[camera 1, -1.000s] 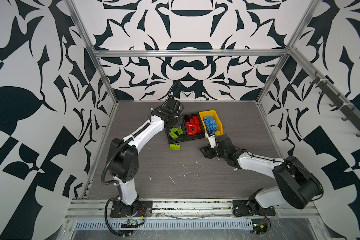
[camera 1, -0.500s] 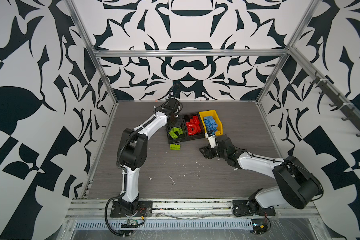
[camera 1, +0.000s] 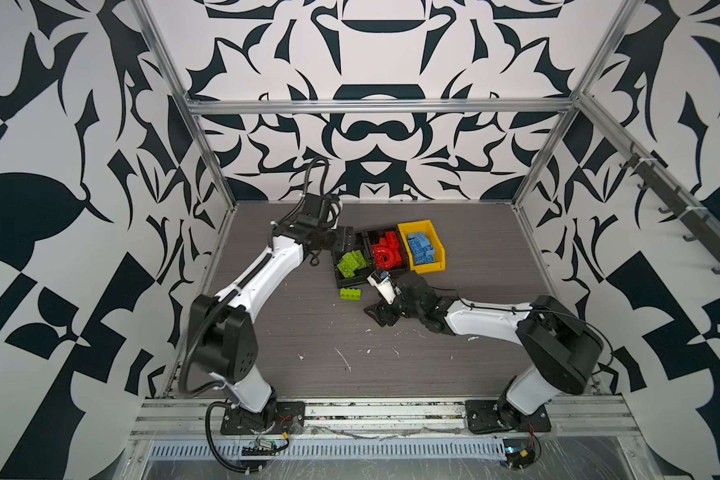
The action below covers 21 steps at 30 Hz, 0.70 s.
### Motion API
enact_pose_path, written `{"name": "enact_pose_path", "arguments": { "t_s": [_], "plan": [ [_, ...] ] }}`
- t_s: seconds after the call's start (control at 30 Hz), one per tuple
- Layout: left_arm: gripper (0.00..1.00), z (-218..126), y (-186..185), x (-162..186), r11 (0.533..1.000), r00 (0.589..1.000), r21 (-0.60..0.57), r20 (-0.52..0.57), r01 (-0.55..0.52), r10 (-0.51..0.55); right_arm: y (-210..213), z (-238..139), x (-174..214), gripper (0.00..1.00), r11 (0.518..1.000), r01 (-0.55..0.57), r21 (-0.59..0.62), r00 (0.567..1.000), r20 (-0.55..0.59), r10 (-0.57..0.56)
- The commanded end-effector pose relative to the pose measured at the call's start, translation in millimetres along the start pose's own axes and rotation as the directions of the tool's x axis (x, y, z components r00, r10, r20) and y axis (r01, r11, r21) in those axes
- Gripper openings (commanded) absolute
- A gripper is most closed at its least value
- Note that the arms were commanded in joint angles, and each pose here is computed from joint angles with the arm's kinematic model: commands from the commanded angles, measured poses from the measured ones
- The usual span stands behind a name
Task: Sort the legos into containers by color
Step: 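Grasp the last lime-green brick with the right gripper while the left draws back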
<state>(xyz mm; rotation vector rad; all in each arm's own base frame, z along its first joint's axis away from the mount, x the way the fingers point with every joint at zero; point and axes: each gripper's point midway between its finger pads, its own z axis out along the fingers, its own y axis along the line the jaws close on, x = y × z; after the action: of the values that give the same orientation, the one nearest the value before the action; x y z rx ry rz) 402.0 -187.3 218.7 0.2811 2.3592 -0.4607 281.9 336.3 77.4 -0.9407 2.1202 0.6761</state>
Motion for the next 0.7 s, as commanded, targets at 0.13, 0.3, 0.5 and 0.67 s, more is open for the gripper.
{"name": "enact_pose_path", "arguments": {
  "t_s": [0.13,0.3,0.5,0.67],
  "plan": [
    [0.92,-60.9,17.1,49.5,0.996,0.984,0.024,0.149,0.09,-0.093,3.6,32.5,-11.6,0.75,0.997,0.075,-0.002,0.997,-0.023,-0.075],
    [0.98,-81.9,31.8,83.5,0.992,0.98,-0.024,0.161,0.125,-0.12,-8.5,52.0,-8.9,0.75,0.994,0.097,0.051,0.994,-0.057,-0.094],
    [1.0,-92.2,42.4,107.1,0.988,0.976,-0.053,0.173,0.146,-0.135,-17.1,70.0,-9.9,0.75,0.991,0.104,0.08,0.992,-0.074,-0.098],
    [1.0,-92.6,50.5,117.0,0.985,0.977,-0.073,0.159,0.157,-0.144,-20.9,81.3,-15.5,0.75,0.991,0.104,0.09,0.993,-0.065,-0.099]
  ]
}}
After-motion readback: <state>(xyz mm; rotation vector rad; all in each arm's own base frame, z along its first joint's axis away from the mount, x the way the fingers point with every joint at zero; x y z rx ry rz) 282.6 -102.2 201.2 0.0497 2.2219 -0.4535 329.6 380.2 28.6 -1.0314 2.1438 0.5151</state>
